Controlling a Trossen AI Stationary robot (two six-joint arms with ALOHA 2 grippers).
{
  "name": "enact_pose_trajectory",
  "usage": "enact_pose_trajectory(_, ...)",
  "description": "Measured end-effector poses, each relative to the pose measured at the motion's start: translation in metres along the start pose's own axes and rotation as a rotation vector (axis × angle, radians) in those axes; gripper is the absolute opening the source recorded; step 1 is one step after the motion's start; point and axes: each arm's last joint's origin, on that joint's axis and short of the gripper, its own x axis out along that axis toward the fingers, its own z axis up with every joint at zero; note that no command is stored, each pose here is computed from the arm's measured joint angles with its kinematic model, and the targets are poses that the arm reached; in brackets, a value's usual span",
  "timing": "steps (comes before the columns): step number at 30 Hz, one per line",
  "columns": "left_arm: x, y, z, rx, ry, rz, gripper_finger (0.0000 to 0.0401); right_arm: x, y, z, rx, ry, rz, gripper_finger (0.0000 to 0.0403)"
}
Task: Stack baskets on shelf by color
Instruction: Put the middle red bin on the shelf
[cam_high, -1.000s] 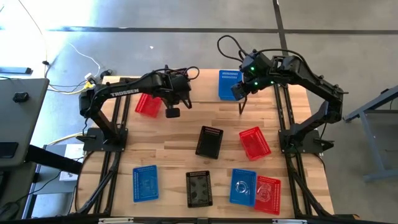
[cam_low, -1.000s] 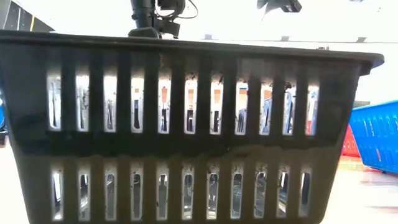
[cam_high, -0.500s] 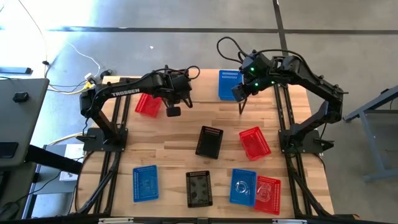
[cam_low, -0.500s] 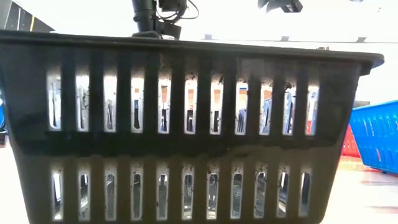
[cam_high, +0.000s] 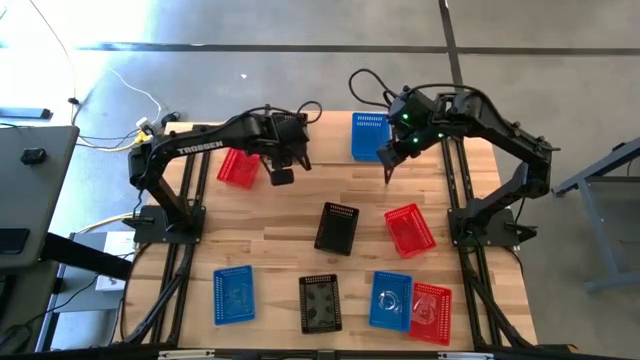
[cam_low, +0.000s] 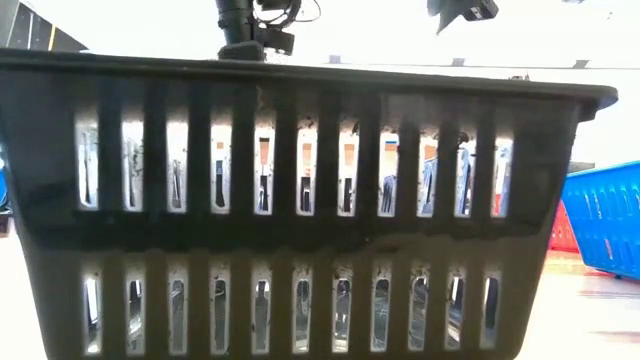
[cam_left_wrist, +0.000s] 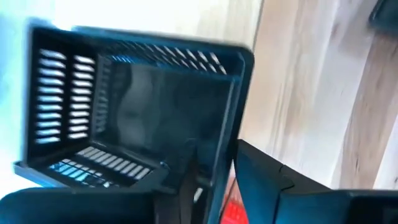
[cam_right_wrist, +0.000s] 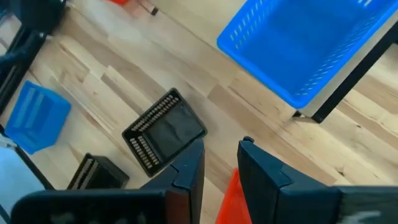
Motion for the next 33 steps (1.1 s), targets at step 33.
enact_pose_trajectory(33,-0.120,0.003,-0.024,0.004,-0.277,-0.354,0.0106,-0.011,0.073,-0.096,-0.396,0.023,-0.062,0.0083)
